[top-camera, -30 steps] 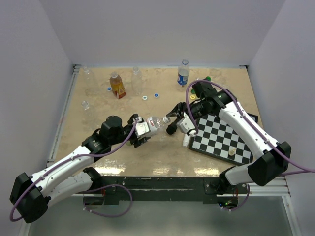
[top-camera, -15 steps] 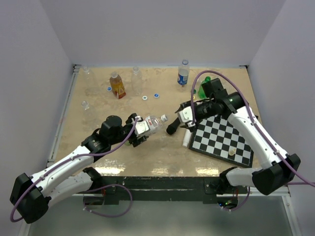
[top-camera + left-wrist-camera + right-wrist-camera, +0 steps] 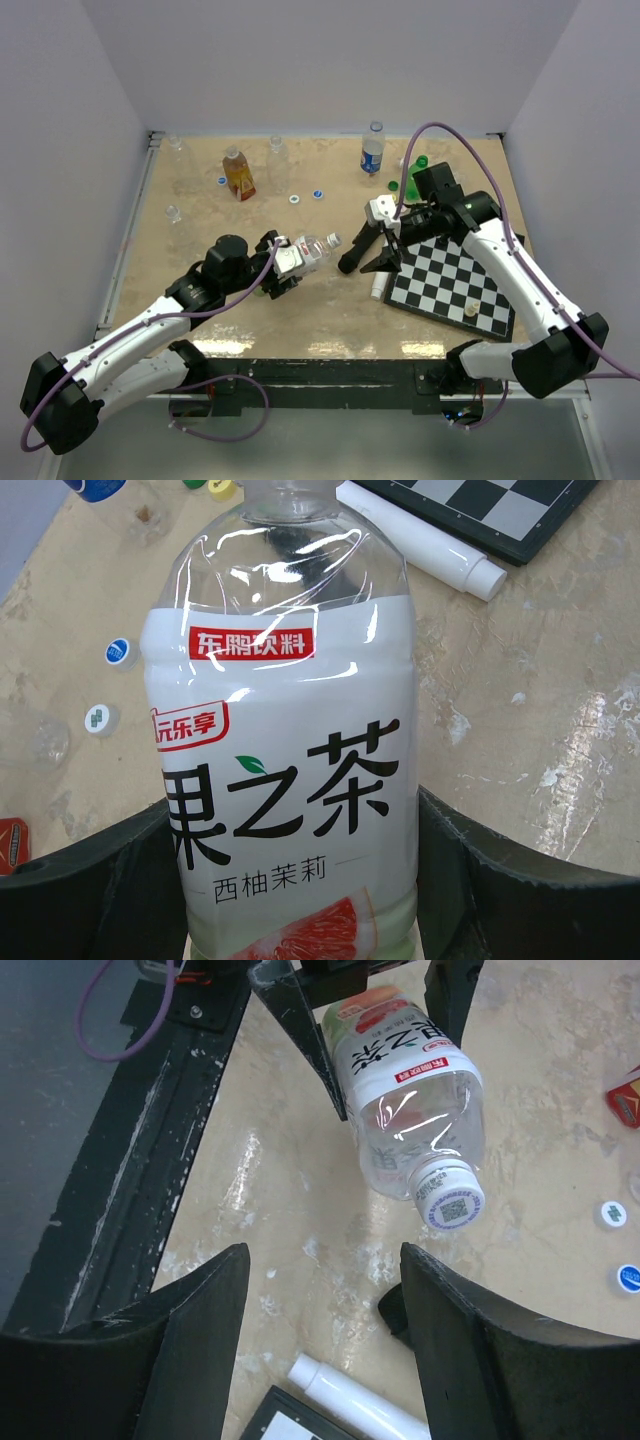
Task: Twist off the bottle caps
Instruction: Unscrew the bottle cap from the plastic bottle.
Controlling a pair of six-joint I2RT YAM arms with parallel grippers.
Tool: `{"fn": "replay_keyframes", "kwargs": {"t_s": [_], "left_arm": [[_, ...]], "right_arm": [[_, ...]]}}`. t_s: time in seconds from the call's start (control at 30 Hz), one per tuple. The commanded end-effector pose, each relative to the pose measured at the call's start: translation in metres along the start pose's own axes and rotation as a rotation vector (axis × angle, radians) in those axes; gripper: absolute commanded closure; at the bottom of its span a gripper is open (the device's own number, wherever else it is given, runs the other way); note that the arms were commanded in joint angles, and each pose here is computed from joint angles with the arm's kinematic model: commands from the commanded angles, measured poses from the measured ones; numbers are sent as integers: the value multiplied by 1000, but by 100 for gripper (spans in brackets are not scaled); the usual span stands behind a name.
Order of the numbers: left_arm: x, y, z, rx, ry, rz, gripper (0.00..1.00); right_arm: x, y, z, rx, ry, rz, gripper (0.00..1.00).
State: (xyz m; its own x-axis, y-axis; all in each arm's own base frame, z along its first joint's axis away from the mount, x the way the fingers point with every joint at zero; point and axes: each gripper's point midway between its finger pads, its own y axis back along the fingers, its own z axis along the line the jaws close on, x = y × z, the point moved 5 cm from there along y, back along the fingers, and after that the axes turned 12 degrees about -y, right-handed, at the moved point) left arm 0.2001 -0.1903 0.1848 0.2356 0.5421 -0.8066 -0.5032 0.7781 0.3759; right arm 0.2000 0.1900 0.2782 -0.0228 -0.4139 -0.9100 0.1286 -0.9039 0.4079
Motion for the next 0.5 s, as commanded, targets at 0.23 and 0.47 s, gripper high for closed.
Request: {"fn": "replay_keyframes", "kwargs": {"t_s": [0.23,0.47], "left_arm": [[-13,2,9,-39,0,-47,100],[-12,2,9,-41,1,-44,100]], "right_arm": [[-15,5,-7,8,-137,-96,36],[-17,7,-11,28,-171,-96,36]]}}
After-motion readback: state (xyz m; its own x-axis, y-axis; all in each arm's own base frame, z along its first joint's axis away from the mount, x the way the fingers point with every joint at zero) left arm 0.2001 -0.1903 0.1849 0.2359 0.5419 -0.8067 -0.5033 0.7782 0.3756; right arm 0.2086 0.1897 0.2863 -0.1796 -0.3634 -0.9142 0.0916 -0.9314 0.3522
